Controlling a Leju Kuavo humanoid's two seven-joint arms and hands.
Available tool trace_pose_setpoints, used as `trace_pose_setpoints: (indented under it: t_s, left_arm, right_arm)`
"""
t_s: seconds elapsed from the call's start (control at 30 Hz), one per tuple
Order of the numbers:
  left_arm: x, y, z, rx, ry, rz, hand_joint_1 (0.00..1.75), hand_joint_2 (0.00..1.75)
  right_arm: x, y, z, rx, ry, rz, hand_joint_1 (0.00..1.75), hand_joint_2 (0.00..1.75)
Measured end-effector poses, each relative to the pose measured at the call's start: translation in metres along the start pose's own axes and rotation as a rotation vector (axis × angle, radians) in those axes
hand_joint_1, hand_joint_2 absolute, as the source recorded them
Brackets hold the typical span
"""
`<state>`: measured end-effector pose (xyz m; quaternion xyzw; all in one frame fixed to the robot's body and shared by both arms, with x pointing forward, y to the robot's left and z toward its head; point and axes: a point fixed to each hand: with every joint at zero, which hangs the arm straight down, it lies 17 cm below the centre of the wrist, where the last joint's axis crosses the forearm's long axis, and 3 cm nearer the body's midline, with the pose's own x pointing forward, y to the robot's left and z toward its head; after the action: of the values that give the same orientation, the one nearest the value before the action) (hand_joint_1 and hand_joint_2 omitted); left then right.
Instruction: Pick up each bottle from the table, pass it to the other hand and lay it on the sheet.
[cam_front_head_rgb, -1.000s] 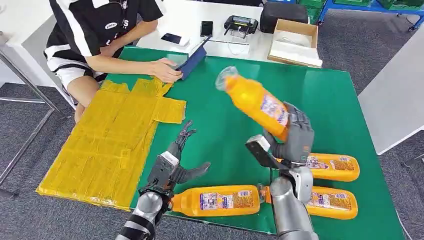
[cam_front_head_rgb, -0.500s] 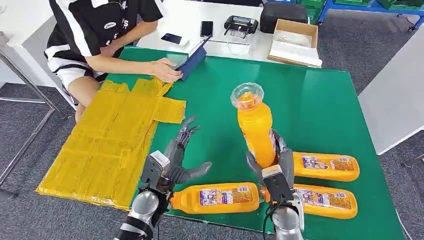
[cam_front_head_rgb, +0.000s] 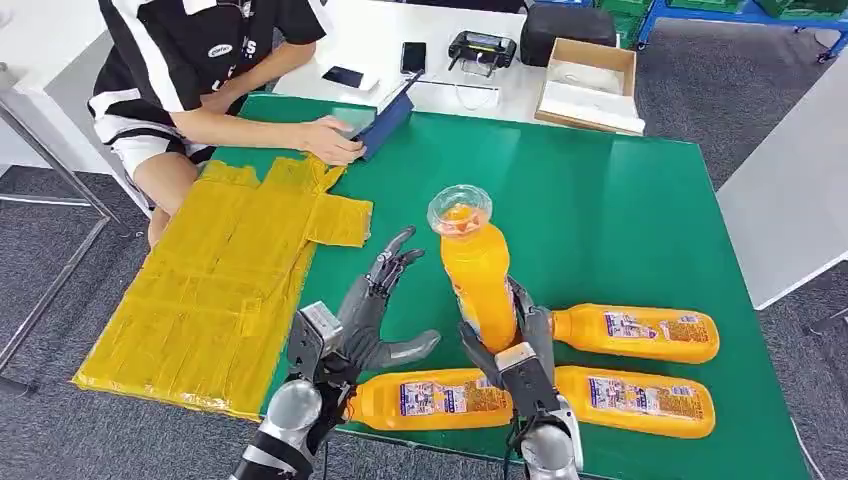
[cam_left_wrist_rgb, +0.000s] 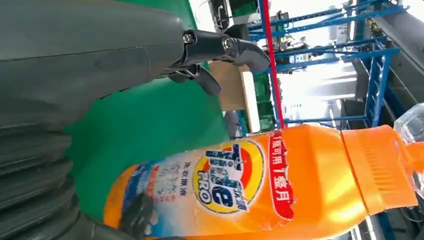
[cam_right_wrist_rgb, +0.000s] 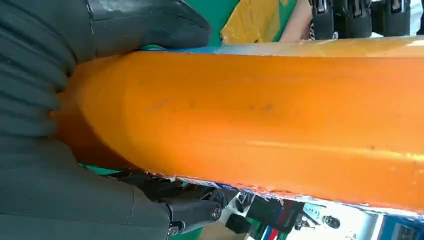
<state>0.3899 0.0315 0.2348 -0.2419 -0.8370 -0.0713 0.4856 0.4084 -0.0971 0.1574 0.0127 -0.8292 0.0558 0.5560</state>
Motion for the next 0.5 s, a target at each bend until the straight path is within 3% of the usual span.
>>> trace_pose_setpoints:
  t_s: [0.27, 0.5]
  left_arm:
    - [0.004, -0.009, -0.004, -0.017, -0.003, -0.001, 0.00, 1.75]
    - [0.002, -0.005, -0.007, 0.008, 0.006, -0.024, 0.00, 1.75]
  right_arm:
    - [0.006, 0.020, 0.001, 0.035, -0.015, 0.046, 1.75, 1.75]
    - [0.032, 0.080, 0.001, 0.174, -0.086, 0.162, 1.75, 1.75]
